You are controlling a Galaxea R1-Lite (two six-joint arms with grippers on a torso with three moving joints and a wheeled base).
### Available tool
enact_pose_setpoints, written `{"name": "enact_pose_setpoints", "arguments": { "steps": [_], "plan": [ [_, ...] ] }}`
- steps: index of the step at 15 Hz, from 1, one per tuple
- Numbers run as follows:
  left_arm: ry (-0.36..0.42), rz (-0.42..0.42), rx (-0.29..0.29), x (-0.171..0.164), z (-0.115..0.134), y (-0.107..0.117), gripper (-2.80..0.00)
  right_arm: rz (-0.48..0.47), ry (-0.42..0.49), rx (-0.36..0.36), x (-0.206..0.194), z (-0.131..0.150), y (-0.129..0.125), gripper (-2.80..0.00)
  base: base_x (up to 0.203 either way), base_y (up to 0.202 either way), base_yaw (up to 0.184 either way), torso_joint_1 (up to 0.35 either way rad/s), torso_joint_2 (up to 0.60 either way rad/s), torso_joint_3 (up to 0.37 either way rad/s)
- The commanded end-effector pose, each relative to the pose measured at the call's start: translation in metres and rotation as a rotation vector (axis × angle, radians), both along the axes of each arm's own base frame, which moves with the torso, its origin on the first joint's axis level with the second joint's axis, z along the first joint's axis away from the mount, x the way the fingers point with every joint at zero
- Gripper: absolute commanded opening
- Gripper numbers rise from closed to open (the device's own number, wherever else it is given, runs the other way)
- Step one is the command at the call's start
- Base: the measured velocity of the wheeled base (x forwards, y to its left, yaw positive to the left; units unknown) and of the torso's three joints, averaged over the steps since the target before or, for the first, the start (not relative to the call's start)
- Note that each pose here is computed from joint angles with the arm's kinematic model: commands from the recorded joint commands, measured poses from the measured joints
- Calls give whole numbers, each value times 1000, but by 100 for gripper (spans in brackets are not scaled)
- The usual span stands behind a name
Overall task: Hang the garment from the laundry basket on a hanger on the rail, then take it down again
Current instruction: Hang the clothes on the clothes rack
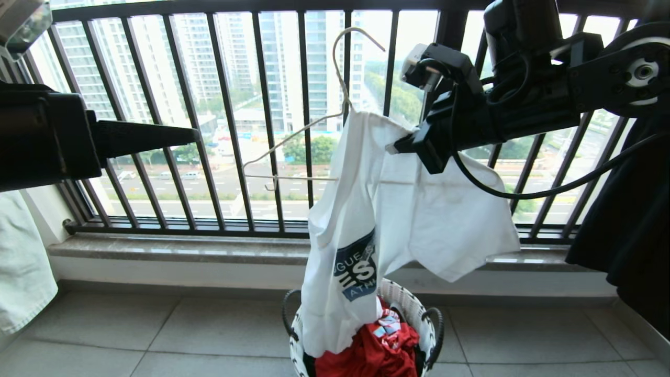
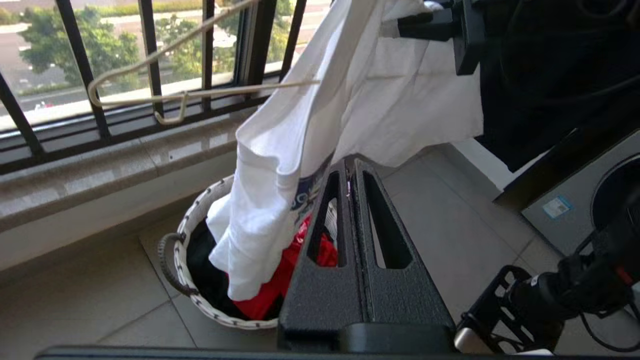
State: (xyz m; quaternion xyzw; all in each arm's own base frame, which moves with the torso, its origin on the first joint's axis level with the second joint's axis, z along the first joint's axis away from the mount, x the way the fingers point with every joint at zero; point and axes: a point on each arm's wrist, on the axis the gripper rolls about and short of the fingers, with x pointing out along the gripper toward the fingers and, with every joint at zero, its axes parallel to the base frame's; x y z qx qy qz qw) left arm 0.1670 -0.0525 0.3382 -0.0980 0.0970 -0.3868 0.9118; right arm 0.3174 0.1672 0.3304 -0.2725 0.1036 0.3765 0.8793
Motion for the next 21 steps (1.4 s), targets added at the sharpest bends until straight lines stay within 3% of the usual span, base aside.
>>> {"name": "enact_pose_setpoints", "arguments": {
  "steps": [1,5,7,8,11,13,16,19,21],
  "plan": [
    [196,4,79,12,-11,-21,-280,-5,-5,18,-1,3,-1,-280,0,0,0,0,0,0],
    [387,76,141,56,-44,-63,-280,-9,1,44,-6,7,-2,-280,0,0,0,0,0,0],
    [438,119,135,76,-58,-75,-280,-9,-4,47,-8,10,-3,-280,0,0,0,0,0,0],
    [437,150,109,86,-63,-80,0,-9,-9,49,-10,12,-4,-280,0,0,0,0,0,0],
    [470,249,131,112,-86,-93,0,-8,-12,55,-12,14,-4,-280,0,0,0,0,0,0],
    [469,272,92,122,-96,-106,0,-7,-19,59,-15,17,-6,-280,0,0,0,0,0,0],
    [482,341,97,135,-112,-116,0,4,-25,64,-21,21,-5,-280,0,0,0,0,0,0],
    [501,342,95,136,-117,-121,0,19,-25,66,-25,21,-2,-280,0,0,0,0,0,0],
    [485,341,54,140,-118,-124,0,27,-21,84,-31,25,1,-280,0,0,0,0,0,0]
  ]
}}
